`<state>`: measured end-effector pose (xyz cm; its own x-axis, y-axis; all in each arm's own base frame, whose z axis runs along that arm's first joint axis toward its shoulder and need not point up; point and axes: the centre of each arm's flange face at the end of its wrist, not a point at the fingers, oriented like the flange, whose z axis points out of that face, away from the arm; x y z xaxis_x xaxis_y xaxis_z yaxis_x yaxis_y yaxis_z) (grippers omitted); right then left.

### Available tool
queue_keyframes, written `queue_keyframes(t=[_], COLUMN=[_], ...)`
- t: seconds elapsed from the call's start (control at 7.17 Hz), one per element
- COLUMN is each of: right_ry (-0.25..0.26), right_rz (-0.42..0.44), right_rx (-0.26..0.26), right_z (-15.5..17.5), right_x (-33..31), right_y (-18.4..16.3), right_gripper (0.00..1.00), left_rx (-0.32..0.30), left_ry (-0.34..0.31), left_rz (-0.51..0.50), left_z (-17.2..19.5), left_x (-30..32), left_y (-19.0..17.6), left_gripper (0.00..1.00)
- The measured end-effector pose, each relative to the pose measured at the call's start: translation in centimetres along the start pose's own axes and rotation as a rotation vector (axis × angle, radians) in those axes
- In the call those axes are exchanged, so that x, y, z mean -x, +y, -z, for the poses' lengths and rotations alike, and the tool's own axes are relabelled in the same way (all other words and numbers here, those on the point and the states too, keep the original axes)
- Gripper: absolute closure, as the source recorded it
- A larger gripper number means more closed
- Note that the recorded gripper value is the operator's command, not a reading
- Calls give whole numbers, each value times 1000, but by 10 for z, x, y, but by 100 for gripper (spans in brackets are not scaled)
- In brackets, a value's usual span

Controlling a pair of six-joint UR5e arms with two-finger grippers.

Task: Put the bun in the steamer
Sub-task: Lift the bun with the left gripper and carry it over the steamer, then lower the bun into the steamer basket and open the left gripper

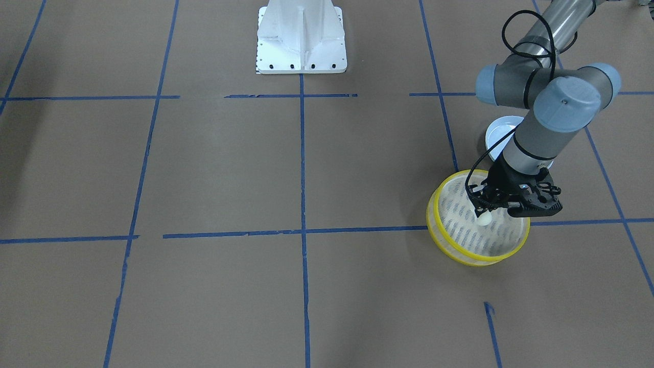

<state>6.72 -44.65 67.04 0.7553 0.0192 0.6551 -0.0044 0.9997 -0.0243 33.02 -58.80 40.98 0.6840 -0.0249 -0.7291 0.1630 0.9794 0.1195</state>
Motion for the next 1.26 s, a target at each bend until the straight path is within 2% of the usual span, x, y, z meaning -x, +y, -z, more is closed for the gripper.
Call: queue_keyframes(t=[0.14, 0.28, 0.42, 1.26], right_ry=[0, 0, 0, 0], right_rz=[0, 0, 0, 0], right_rx=[0, 0, 0, 0], right_z=[0, 0, 0, 0], right_x=[0, 0, 0, 0], right_y=[0, 0, 0, 0], right_gripper=[0, 0, 0, 0], left_rx=[8, 15, 20, 45], left_ry=[-20, -29, -32, -38], left_rz=[-8, -16, -20, -22], left_z=[-11, -16, -20, -33], left_x=[7, 11, 12, 6], left_y=[-2, -3, -3, 8], left_gripper=[92, 76, 68, 50])
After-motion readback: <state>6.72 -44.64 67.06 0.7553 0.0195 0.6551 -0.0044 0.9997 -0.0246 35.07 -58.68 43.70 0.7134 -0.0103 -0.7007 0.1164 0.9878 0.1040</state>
